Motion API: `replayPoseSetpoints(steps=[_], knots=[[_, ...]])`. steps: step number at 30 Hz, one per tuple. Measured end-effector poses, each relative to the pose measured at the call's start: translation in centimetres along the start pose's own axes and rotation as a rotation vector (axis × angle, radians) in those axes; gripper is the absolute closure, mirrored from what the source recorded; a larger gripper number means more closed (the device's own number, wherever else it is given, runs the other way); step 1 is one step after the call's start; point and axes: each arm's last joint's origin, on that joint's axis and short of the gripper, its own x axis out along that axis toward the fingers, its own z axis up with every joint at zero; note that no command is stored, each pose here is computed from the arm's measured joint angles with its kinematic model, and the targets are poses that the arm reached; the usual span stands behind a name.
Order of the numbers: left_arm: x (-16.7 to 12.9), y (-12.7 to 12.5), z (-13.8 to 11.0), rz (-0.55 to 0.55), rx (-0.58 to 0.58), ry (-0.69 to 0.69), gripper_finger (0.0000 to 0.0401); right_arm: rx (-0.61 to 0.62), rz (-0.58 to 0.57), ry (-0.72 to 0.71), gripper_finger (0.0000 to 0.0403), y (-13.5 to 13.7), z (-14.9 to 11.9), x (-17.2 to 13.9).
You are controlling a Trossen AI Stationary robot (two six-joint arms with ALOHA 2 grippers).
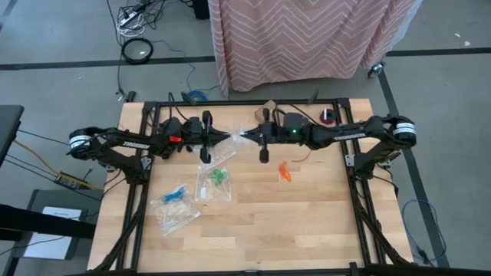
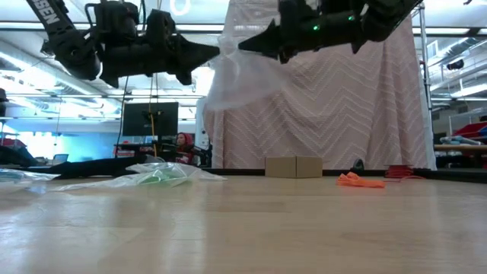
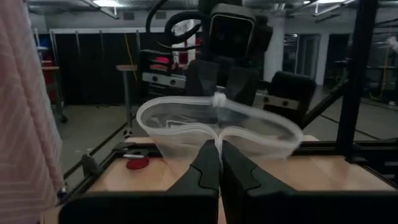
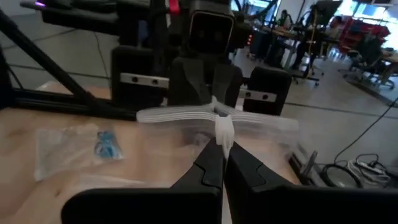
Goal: Sort rubber bands
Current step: Open the transparent zip bag
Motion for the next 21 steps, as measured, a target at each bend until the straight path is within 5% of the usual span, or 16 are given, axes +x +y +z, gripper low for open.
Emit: replayPoseSetpoints(steps=[21], knots=[[2.5, 0.9, -2.2, -0.002, -0.126, -0.082, 0.0396, 0.016, -0.014, 0.023, 0.0403, 0.0, -1.0, 0.7]])
